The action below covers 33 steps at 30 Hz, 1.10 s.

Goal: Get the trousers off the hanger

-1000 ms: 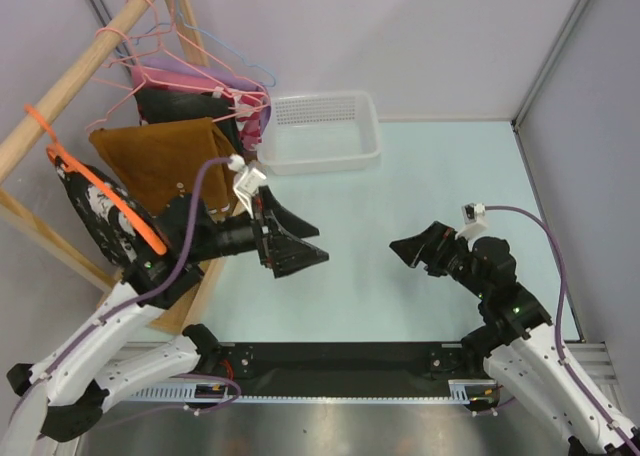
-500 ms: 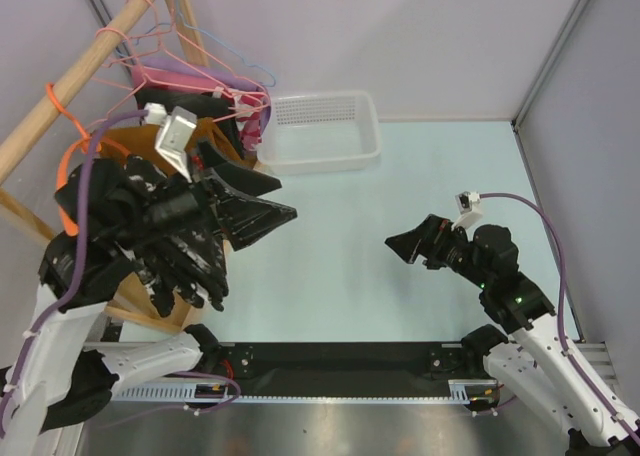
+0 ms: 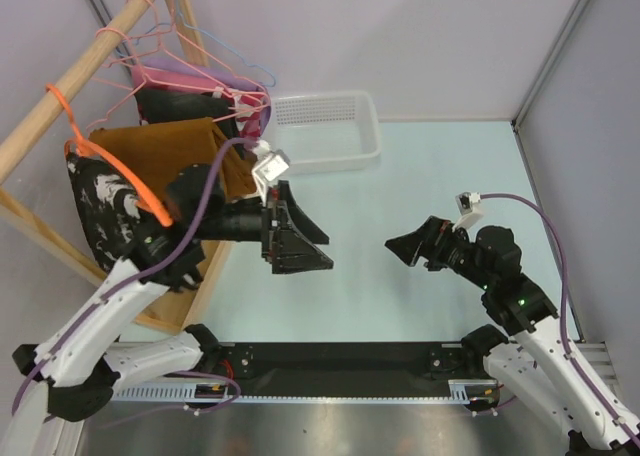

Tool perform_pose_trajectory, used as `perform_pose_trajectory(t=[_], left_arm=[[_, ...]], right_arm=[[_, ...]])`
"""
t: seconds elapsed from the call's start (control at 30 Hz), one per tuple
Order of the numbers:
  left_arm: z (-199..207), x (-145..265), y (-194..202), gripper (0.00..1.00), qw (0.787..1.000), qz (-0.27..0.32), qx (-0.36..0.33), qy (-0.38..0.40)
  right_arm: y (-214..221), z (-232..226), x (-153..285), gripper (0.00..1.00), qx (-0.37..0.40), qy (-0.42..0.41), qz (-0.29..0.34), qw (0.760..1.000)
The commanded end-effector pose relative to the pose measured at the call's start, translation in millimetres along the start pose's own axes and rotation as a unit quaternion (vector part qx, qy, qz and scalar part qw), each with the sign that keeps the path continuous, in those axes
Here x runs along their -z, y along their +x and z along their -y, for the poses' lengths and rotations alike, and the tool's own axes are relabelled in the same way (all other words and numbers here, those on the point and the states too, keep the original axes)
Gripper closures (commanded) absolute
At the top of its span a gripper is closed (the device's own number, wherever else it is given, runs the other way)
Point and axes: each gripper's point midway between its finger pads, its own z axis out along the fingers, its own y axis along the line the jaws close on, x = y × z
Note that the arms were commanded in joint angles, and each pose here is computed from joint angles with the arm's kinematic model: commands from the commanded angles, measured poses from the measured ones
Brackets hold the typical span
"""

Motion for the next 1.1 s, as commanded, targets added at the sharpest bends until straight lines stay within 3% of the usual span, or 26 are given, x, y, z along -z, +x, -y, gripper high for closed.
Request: perform_pose_trajectory(t=[0.0,0.13,0.53,0.7,0.73,0.93,1.07], left_arm=[[42.9,3.8,3.9,0.00,0.993,-0.010,-0.048,0.112],[48.5,-6.5,27.6,0.00,0.988,-0.040,-0.043,0.142],[9.8,-44.6,98.4,0.00,0.982,-0.086,-0.018,0.165],[51.0,-51.7,105.2,0.00,0.971,-0.106,-0.053,0.210],[48.3,-53.7,111.9,0.00,0.973,-0.127,-0.041,0.188],[74.5,-45.1,48.4,0.02,0.987,-0.065,-0.105,0.101],[83.2,-25.7,-19.9,0.02,0.987,0.024,-0.161,0.016]], right_arm=[[-15.0,-15.0,11.0,0.00,0.018,-0.017,0.024,0.999],[-11.3,-8.7,16.7,0.00,0.015,-0.006,0.029,0.999],[-5.7,-4.8,32.3,0.00,0.007,0.001,0.038,0.999],[-4.7,-1.2,35.0,0.00,0.011,0.010,0.039,0.999],[-3.8,-0.9,34.8,0.00,0.009,0.010,0.037,0.999],[-3.2,-1.3,34.0,0.00,0.010,0.007,0.036,0.999],[-2.2,-1.2,33.3,0.00,0.009,0.006,0.035,0.999]])
